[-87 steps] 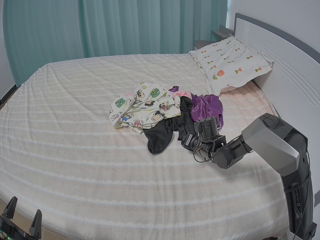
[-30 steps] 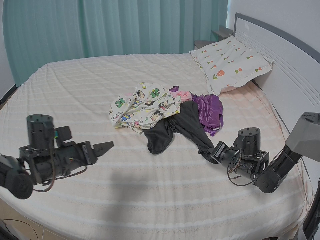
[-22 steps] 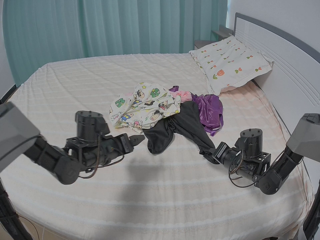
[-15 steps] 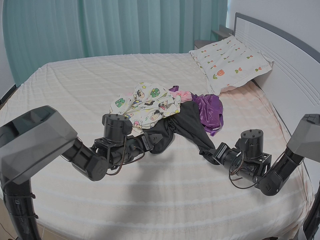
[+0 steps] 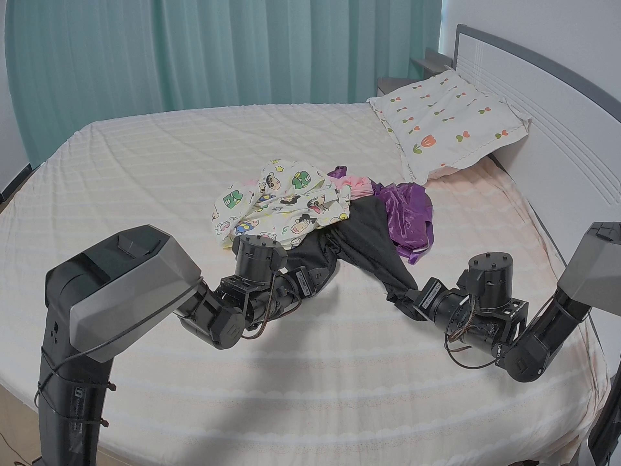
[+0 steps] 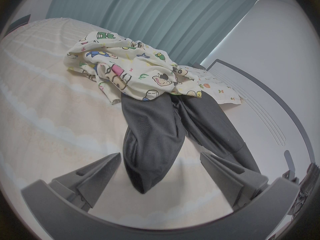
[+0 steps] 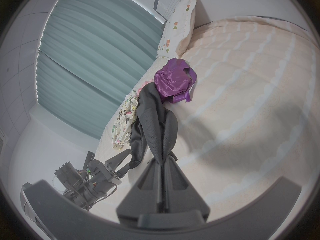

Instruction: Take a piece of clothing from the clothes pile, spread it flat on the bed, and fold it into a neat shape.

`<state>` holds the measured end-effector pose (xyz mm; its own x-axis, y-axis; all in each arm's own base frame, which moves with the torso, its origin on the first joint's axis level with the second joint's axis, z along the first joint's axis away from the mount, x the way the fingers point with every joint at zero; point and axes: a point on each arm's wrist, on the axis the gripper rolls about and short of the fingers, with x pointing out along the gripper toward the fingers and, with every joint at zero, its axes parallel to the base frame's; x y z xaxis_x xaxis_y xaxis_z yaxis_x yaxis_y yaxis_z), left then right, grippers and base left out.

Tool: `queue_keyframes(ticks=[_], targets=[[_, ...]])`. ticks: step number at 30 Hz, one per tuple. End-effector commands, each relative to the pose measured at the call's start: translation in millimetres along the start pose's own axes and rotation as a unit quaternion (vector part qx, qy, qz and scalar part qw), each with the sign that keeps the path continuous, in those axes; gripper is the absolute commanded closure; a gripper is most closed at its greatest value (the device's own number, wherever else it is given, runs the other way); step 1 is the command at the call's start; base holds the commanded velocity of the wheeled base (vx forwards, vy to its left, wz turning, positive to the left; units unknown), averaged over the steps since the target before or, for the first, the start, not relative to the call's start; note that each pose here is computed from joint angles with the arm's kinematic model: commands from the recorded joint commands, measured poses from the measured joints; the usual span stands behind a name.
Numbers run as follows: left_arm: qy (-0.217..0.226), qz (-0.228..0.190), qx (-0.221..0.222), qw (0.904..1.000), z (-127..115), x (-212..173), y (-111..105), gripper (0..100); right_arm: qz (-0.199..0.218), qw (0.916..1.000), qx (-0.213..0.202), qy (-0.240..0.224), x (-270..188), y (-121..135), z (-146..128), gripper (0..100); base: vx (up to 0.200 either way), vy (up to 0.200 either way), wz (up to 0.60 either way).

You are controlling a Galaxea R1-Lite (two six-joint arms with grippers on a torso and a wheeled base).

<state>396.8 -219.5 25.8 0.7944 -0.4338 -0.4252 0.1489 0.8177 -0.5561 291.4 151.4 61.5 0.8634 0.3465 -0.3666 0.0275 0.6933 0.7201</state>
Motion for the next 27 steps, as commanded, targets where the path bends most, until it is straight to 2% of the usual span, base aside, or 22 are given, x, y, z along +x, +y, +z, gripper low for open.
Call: queue_keyframes(ticks=[1, 5, 6, 12, 15, 19, 26, 27], targets=[[-0.018, -0.004, -0.006, 0.9998, 5, 14, -1, 0, 0.000, 1.0000, 0.000, 0.000, 0, 0, 0, 100, 0.000, 0.000, 0.00], [-0.011, 0.007, -0.011, 0.9999, 3, 19, 0, 0, 0.001, 1.0000, 0.000, 0.000, 0, 0, 0, 100, 0.000, 0.000, 0.00], [-0.006, 0.011, -0.011, 0.9999, 2, 21, 1, 100, 0.001, 1.0000, 0.000, 0.001, -1, 0, 0, 100, 0.000, 0.000, 0.00], [0.020, 0.038, -0.013, 0.9990, -2, 20, 8, 100, 0.000, 1.0000, 0.000, 0.001, 0, 0, 0, 100, 0.000, 0.000, 0.00], [0.019, 0.045, -0.023, 0.9986, 3, 16, 9, 100, 0.005, 1.0000, 0.002, -0.002, -1, 1, 1, 100, 0.000, 0.000, 0.00], [-0.006, 0.030, -0.071, 0.9970, 31, -18, -6, 100, 0.036, 0.9992, 0.003, -0.018, -9, 7, 5, 100, 0.000, 0.000, 0.00], [-0.021, 0.001, -0.072, 0.9971, 50, -102, -29, 100, 0.114, 0.9932, -0.001, -0.026, -53, 31, 16, 100, 0.000, 0.000, 0.00], [-0.037, -0.017, -0.071, 0.9966, 58, -130, -37, 100, 0.146, 0.9889, -0.004, -0.028, -72, 41, 21, 100, 0.000, 0.000, 0.00]])
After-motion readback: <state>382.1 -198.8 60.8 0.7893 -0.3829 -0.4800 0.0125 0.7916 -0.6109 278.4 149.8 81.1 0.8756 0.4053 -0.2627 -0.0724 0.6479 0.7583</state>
